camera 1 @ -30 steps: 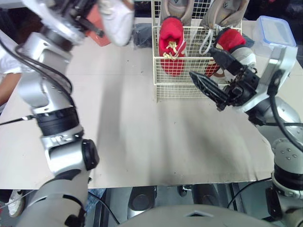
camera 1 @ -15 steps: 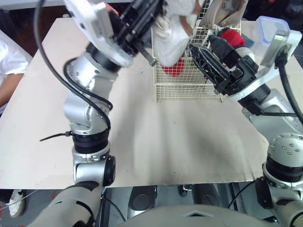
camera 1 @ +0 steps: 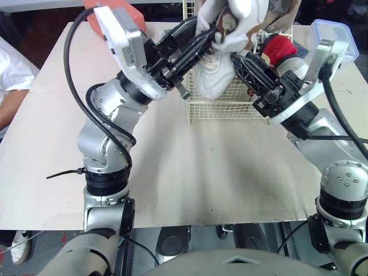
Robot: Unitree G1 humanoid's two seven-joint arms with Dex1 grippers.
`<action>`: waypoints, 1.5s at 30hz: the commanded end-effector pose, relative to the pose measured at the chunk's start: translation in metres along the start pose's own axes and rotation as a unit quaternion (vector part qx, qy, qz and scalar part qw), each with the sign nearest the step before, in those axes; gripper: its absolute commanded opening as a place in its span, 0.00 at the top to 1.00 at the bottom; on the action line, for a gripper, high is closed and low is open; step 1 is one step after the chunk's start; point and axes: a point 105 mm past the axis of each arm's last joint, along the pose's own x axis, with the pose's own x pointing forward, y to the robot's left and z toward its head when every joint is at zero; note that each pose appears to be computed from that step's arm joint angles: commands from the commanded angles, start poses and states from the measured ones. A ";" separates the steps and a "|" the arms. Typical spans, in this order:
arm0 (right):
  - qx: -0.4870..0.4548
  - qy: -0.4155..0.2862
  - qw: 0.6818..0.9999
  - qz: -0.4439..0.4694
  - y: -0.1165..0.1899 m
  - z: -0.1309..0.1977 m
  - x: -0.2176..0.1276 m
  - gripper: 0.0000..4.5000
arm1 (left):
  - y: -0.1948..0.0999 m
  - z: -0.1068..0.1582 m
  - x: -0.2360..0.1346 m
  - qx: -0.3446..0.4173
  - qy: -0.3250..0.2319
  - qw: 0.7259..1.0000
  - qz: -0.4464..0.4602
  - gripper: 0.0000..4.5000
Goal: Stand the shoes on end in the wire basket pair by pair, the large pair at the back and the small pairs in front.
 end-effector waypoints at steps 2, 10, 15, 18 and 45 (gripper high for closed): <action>-0.058 0.019 0.998 0.028 -0.001 0.004 -0.012 0.96 | -0.004 0.017 -0.002 -0.006 -0.004 0.999 -0.034 0.16; -0.123 0.063 0.988 0.066 -0.003 -0.008 -0.018 0.96 | 0.000 0.007 -0.009 -0.027 0.090 0.993 -0.069 0.01; -0.133 0.076 0.984 0.088 0.003 -0.012 -0.017 0.96 | 0.001 -0.003 -0.013 -0.024 0.131 0.987 -0.086 0.01; -0.138 0.080 0.983 0.095 0.005 -0.012 -0.017 0.96 | 0.001 -0.008 -0.012 -0.030 0.147 0.983 -0.101 0.18; -0.207 0.076 0.975 0.032 -0.024 0.005 -0.073 0.01 | 0.015 -0.006 -0.034 0.038 0.046 0.984 0.169 1.00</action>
